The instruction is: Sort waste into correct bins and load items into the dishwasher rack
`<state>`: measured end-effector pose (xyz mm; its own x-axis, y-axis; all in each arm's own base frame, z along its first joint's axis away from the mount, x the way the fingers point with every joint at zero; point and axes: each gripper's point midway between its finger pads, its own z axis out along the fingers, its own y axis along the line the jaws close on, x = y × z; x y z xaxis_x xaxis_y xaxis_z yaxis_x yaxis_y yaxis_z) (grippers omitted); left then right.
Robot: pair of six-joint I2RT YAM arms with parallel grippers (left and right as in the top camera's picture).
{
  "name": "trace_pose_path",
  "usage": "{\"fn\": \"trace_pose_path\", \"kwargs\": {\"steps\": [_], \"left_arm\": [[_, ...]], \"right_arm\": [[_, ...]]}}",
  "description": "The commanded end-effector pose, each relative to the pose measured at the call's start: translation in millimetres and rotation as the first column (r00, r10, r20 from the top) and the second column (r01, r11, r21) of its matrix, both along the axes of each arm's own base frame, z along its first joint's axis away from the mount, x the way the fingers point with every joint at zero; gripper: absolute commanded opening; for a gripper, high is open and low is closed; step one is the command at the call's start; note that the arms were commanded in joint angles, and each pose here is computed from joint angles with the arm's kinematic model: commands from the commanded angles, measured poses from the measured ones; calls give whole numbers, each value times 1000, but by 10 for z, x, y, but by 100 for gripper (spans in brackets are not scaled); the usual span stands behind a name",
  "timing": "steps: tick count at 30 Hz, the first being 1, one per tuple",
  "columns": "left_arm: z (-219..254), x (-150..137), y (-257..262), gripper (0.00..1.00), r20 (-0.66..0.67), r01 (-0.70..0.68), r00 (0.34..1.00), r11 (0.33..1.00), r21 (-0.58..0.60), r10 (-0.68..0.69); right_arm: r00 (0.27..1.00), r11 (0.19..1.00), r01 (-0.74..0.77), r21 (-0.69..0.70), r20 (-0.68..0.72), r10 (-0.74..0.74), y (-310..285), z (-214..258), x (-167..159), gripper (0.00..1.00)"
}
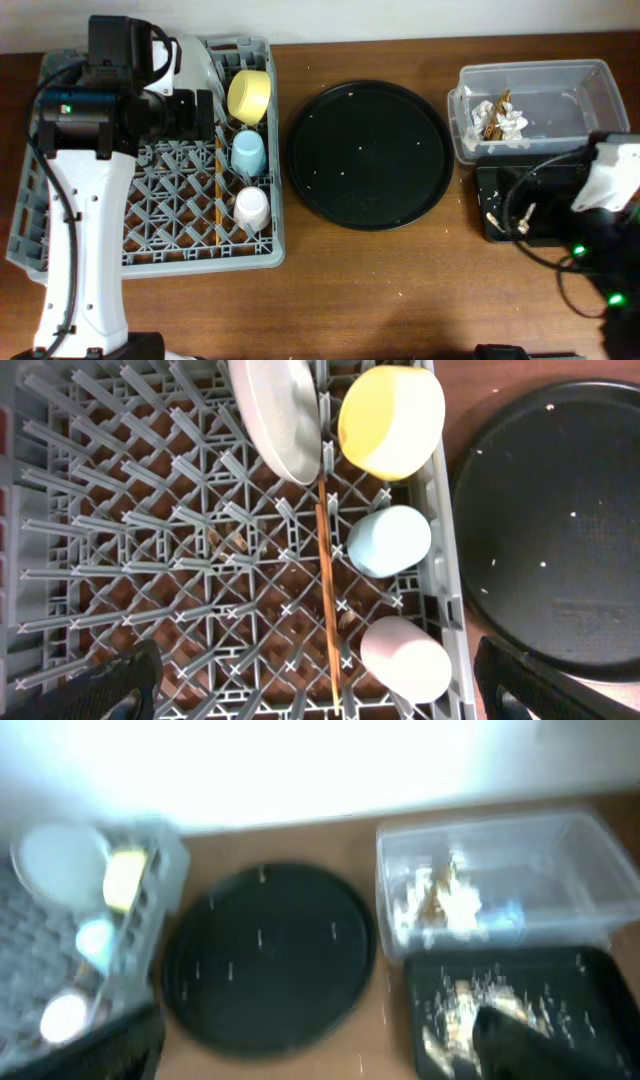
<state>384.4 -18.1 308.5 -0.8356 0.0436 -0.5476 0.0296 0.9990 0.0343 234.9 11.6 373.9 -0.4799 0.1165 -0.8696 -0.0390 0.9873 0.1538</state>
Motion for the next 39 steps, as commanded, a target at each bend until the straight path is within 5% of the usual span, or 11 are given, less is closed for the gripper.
{"fn": "trace_pose_path", "kwargs": {"steps": [1, 5, 13, 39], "left_arm": [[94, -16, -14, 99, 27, 12, 1000, 1000, -6, -12], [94, -16, -14, 99, 27, 12, 1000, 1000, -6, -12], [94, -16, -13, 99, 27, 12, 1000, 1000, -5, -12], [94, -16, -15, 99, 27, 12, 1000, 1000, -6, -12]], "right_arm": [[993, 999, -34, -20, 114, 36, 90, -484, -66, 98], [959, 997, -72, -33, 272, 78, 192, -1272, -70, 99], [886, 997, -73, -32, 456, 80, 228, -2042, 89, 99], [908, 997, -69, -35, 413, 77, 262, -2160, 83, 98]]}}
